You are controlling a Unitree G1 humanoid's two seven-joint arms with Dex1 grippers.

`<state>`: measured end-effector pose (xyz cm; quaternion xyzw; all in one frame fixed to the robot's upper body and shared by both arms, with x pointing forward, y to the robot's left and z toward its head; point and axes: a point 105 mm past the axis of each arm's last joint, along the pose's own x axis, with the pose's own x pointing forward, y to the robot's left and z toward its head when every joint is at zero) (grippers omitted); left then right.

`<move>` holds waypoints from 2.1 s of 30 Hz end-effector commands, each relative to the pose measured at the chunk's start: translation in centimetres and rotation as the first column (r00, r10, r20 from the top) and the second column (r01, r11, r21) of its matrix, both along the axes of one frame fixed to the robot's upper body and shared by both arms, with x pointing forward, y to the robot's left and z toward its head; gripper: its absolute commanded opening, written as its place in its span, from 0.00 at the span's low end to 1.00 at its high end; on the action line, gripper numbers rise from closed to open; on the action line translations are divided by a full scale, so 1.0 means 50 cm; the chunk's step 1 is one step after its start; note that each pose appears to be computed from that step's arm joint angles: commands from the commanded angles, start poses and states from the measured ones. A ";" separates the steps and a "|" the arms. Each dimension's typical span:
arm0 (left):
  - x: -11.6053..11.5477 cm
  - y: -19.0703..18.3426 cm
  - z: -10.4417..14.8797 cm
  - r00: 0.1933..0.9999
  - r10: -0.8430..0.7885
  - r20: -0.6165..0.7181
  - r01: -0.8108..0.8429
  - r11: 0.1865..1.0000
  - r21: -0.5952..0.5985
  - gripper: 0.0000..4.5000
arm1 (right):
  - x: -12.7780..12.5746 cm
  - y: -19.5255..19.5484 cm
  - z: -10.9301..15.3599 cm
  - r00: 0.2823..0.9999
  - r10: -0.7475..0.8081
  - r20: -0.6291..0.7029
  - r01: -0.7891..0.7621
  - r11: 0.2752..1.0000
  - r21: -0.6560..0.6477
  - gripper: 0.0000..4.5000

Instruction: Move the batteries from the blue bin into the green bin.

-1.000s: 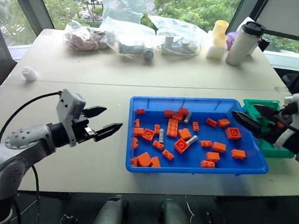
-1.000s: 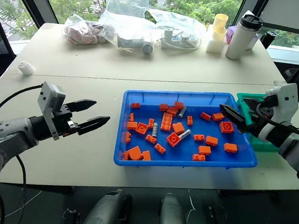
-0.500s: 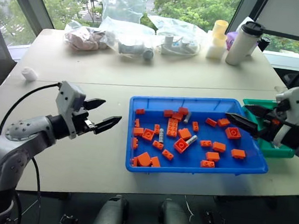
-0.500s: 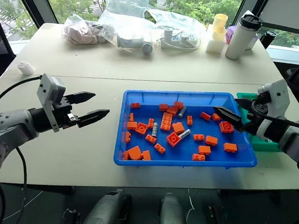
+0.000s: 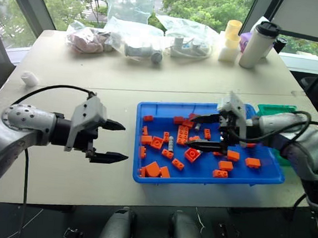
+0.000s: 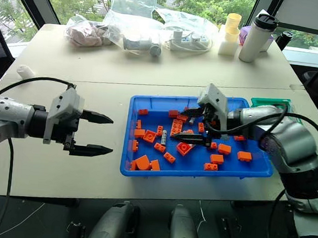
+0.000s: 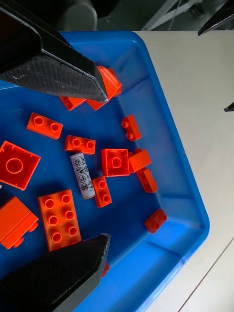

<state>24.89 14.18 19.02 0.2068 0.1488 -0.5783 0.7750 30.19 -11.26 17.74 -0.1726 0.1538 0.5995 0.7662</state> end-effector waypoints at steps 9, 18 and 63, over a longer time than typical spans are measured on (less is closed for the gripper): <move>-0.008 -0.009 0.013 0.998 0.013 0.067 -0.013 1.000 -0.013 1.00 | 0.078 0.035 -0.061 0.984 0.158 0.087 -0.136 0.967 -0.214 0.99; -0.011 -0.018 0.006 0.997 0.037 0.069 -0.034 0.999 -0.031 1.00 | 0.096 0.043 -0.096 0.977 0.191 0.091 -0.160 0.948 -0.275 0.99; 0.073 -0.145 0.074 0.996 0.021 0.089 0.024 0.881 -0.472 1.00 | 0.029 -0.457 0.104 0.376 -0.844 0.383 0.897 0.435 0.078 0.49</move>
